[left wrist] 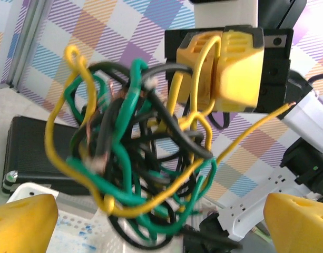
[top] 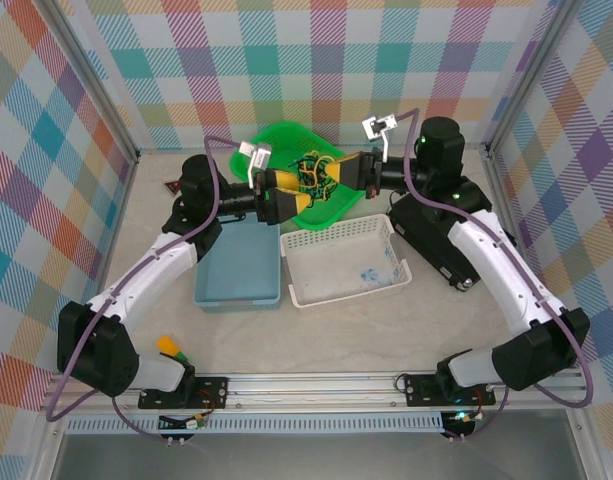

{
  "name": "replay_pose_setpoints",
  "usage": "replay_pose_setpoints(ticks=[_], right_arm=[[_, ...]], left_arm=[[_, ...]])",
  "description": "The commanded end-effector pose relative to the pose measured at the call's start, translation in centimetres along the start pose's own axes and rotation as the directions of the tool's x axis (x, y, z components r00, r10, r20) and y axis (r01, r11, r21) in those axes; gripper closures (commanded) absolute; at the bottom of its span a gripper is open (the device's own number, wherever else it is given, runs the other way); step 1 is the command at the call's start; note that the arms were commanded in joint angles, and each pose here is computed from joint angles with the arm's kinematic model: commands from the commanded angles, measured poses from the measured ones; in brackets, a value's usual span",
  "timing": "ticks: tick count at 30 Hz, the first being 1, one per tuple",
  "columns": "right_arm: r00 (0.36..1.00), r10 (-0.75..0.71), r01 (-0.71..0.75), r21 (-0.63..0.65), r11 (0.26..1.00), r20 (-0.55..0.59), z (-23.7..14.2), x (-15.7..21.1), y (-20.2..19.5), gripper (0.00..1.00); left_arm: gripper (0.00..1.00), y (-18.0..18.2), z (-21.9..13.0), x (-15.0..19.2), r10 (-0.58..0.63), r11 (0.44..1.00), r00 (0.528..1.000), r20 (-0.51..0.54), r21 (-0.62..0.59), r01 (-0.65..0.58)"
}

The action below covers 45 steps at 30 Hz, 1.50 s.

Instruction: Untangle the cables

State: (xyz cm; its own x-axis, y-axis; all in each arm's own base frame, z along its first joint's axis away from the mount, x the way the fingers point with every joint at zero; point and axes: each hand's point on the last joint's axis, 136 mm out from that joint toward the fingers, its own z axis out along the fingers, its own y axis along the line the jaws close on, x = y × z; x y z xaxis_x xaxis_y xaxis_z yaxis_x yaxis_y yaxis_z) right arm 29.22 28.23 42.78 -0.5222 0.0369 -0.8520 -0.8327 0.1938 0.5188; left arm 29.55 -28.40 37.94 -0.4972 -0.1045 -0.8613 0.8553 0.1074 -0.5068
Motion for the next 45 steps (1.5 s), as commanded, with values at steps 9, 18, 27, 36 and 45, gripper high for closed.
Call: replay_pose_setpoints(ticks=[9, 18, 27, 36, 45], right_arm=[[0.996, -0.030, 0.029, 0.018, 0.999, 0.079, 0.7, -1.5, 0.3, 1.00], [0.994, -0.078, 0.062, 0.195, 0.979, 0.077, -0.4, -1.1, -1.8, 1.00], [0.987, -0.160, 0.160, 0.409, 0.898, -0.035, -3.1, -0.8, -4.6, 1.00], [0.975, -0.199, 0.213, 0.674, 0.707, -0.100, -8.4, -1.5, -7.6, 1.00], [0.939, -0.213, 0.341, 0.829, 0.444, -0.272, -13.4, 0.4, -10.1, 1.00]], left_arm=[[0.41, -2.3, 0.4, -2.5, -0.001, 0.977, 0.993, 0.116, 0.213, -0.024], [0.99, 0.0, -0.5, -2.7, -0.024, 0.991, 0.993, 0.113, 0.135, 0.009], [1.00, 3.8, -2.3, 0.9, 0.011, 0.960, 0.997, -0.073, -0.278, -0.031], [1.00, 3.9, -3.0, 1.9, 0.035, 0.943, 0.988, -0.152, -0.321, -0.083], [1.00, 4.3, -4.0, 1.3, 0.071, 0.913, 0.984, -0.162, -0.386, -0.130]])
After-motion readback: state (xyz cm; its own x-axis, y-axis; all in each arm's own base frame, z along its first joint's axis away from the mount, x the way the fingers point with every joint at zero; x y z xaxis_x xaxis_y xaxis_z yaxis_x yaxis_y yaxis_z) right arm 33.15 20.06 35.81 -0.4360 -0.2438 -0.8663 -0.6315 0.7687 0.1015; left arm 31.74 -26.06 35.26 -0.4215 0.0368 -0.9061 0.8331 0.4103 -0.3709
